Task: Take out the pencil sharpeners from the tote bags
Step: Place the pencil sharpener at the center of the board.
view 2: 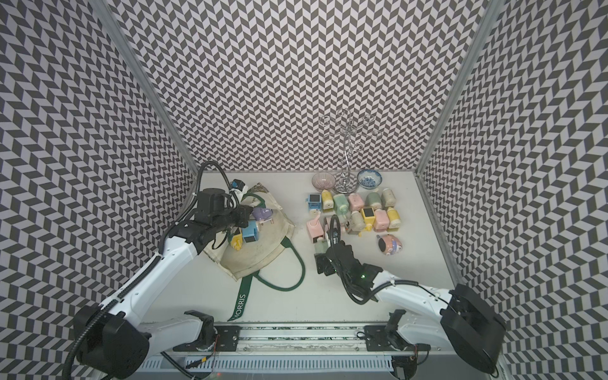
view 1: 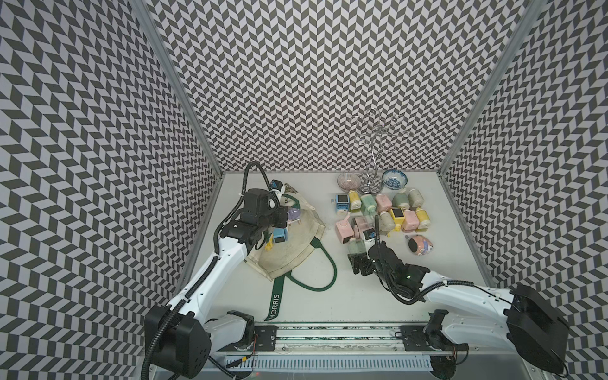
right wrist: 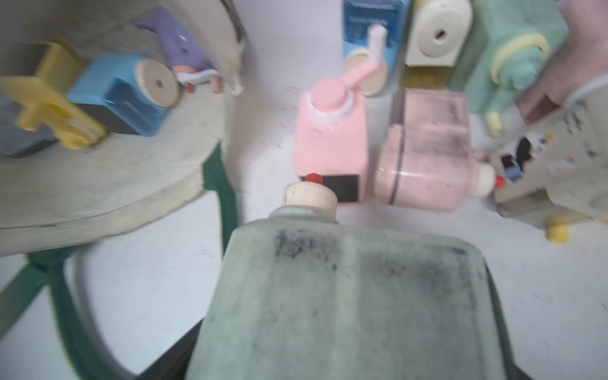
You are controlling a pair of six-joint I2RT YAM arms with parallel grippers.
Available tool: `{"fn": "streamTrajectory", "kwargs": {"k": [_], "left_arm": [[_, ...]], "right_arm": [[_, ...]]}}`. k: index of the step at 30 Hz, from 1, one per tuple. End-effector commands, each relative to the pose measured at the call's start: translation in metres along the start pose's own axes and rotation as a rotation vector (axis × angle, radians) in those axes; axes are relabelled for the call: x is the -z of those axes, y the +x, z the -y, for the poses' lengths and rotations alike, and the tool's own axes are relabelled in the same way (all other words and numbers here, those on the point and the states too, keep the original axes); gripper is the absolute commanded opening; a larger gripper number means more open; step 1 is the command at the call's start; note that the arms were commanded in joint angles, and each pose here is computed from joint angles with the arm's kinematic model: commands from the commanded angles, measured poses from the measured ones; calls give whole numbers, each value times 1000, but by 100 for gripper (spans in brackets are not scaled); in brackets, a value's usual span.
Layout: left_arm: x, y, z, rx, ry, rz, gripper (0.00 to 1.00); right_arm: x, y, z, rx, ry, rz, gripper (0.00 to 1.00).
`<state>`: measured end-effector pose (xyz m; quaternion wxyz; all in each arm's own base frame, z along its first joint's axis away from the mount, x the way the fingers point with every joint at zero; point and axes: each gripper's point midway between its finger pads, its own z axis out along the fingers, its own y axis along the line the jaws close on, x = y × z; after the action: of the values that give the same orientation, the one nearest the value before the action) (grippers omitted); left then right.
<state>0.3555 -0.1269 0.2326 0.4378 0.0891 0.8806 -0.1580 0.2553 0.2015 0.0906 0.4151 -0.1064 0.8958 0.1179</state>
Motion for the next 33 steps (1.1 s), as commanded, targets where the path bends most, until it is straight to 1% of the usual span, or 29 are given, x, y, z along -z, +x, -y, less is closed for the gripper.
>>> {"fn": "streamTrajectory", "kwargs": {"k": [1,5,10,18,20,26,29,33], "left_arm": [[7,-6,1,-7,12,35,0],[7,-6,0,-8,8,36,0],[7,-4,0,-9,5,33,0],[7,-4,0,-8,8,32,0],[7,-4,2,-10,11,31,0],[8,-4,2,-10,12,34,0],[8,-4,2,-12,13,34,0],[7,-3,2,-12,14,31,0]], "right_arm": [[7,-14,37,-185,140,74,77],[4,-8,73,-305,227,73,77],[3,-1,107,-396,320,87,77],[-14,5,145,-533,393,80,79],[-17,7,153,-568,432,71,79],[-32,15,170,-641,508,32,85],[-34,15,174,-668,516,30,89],[-33,16,180,-710,528,43,100]]}}
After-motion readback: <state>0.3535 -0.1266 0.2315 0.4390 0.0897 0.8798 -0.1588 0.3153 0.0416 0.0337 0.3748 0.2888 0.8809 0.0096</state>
